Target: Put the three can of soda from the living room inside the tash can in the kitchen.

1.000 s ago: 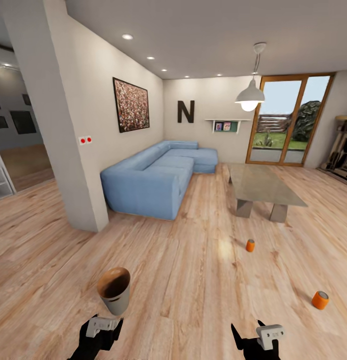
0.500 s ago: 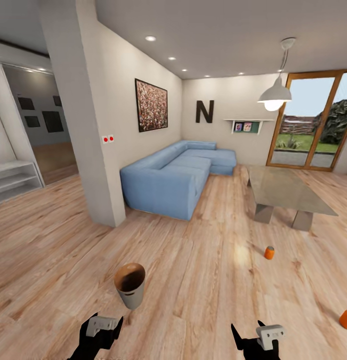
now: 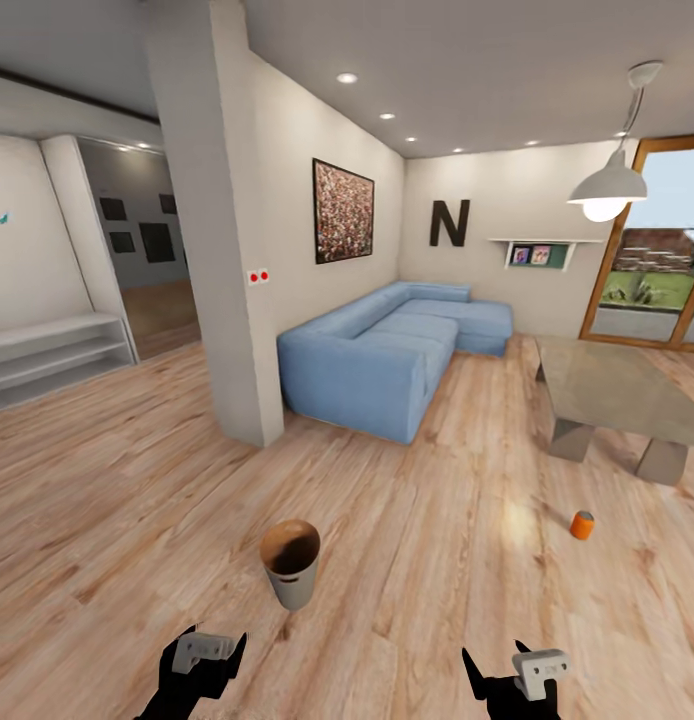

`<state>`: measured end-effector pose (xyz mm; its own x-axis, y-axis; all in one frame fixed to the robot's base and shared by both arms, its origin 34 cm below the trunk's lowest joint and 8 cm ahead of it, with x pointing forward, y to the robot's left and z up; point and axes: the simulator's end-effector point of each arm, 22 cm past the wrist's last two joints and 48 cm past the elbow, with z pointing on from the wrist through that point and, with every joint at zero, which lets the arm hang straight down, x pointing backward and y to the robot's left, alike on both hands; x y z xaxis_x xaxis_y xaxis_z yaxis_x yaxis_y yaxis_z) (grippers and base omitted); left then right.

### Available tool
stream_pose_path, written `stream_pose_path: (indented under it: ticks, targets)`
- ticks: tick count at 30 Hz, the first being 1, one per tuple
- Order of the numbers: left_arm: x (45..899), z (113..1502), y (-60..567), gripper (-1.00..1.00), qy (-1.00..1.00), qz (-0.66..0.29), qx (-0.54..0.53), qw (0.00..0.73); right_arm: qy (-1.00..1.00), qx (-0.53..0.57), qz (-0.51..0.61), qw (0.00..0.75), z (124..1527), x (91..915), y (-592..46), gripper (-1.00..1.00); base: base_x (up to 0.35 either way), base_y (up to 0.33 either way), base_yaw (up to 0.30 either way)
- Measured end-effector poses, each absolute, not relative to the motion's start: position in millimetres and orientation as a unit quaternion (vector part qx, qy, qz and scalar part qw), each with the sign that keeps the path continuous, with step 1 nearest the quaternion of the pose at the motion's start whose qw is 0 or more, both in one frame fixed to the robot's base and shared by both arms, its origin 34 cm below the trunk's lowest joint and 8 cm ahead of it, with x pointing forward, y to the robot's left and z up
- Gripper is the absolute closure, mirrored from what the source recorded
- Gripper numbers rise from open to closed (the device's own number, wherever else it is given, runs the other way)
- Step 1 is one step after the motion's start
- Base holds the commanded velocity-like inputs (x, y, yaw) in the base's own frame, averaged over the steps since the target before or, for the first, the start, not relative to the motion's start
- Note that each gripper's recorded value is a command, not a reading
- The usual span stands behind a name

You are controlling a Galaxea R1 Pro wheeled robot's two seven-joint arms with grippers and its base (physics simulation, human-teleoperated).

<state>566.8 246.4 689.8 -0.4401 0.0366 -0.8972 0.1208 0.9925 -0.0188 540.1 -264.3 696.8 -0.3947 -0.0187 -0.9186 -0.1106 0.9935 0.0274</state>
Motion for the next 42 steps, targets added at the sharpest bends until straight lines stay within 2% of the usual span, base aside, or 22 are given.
stream_pose_path:
  ticks: [42]
  targets:
    - [559.3, 676.4, 246.4, -1.00, 0.856, -0.041, 0.044, 0.514, 0.834, -0.039, 0.042, 0.548, 696.1, 539.8, -264.2, -1.00, 0.000, 0.000, 0.242]
